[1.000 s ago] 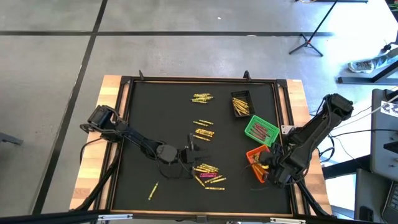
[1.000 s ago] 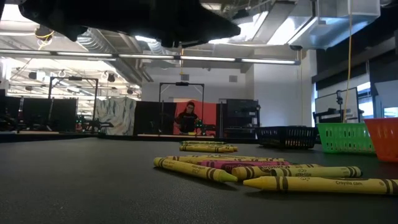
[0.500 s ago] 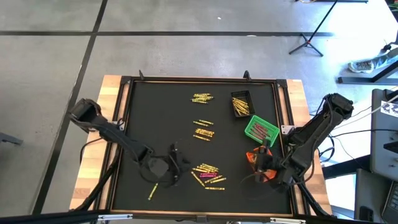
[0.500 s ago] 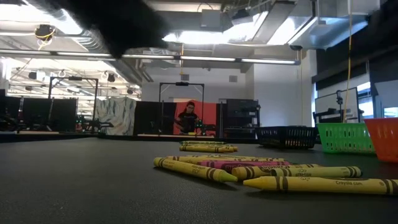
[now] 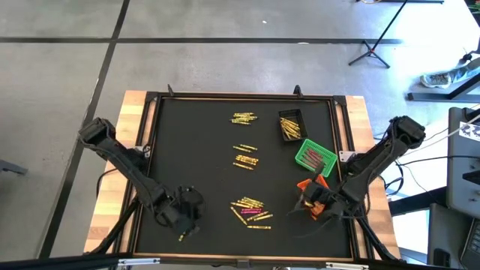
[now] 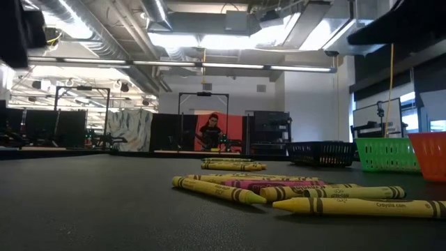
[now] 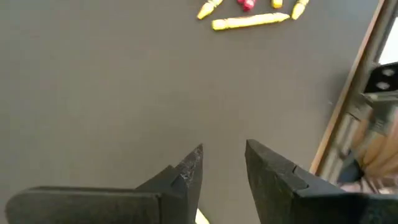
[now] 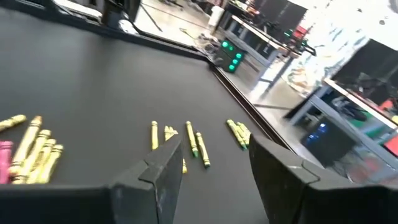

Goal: Sort crayons
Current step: Put the green crayon into the orange basket

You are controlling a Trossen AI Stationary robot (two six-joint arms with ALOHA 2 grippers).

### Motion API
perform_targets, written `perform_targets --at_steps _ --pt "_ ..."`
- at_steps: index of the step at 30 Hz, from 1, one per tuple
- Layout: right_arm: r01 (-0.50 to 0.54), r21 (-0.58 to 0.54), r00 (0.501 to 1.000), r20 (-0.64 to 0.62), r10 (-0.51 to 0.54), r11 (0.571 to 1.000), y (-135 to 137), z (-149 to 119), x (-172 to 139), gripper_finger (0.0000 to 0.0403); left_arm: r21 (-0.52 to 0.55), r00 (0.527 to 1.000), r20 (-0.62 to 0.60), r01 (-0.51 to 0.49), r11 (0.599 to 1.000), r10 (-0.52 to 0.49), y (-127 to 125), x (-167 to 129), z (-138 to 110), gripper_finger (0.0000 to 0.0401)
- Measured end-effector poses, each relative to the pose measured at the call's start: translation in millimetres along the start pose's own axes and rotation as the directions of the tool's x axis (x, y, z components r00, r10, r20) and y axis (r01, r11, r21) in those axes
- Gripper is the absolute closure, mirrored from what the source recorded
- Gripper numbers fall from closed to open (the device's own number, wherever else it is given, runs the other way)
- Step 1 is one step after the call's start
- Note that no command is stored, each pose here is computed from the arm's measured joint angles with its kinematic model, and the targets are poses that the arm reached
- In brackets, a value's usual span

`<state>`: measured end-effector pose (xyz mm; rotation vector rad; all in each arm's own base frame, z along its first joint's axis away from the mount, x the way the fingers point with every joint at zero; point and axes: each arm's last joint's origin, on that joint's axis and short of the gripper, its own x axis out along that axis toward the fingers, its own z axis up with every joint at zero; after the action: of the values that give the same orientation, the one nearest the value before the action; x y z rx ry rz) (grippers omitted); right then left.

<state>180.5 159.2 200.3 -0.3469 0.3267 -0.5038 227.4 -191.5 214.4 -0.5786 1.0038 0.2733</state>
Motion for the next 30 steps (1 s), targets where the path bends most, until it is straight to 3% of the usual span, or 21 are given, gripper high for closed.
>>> perform_targets --at_steps 5,14,30 --pt "0.038 -0.011 0.999 -0.036 -0.038 0.999 2 -4 15 0.0221 -0.038 0.991 -0.102 -0.094 0.995 0.090 -25 -10 -1 0.0296" --pt "0.049 -0.026 0.997 -0.056 -0.050 0.998 7 -8 23 0.0221 -0.118 0.896 -0.388 -0.280 0.953 0.215 -44 31 -23 0.0296" --pt "0.034 -0.029 0.997 -0.063 -0.036 0.999 7 -9 23 0.0221 -0.126 0.842 -0.423 -0.422 0.898 0.336 -34 71 -43 0.0296"
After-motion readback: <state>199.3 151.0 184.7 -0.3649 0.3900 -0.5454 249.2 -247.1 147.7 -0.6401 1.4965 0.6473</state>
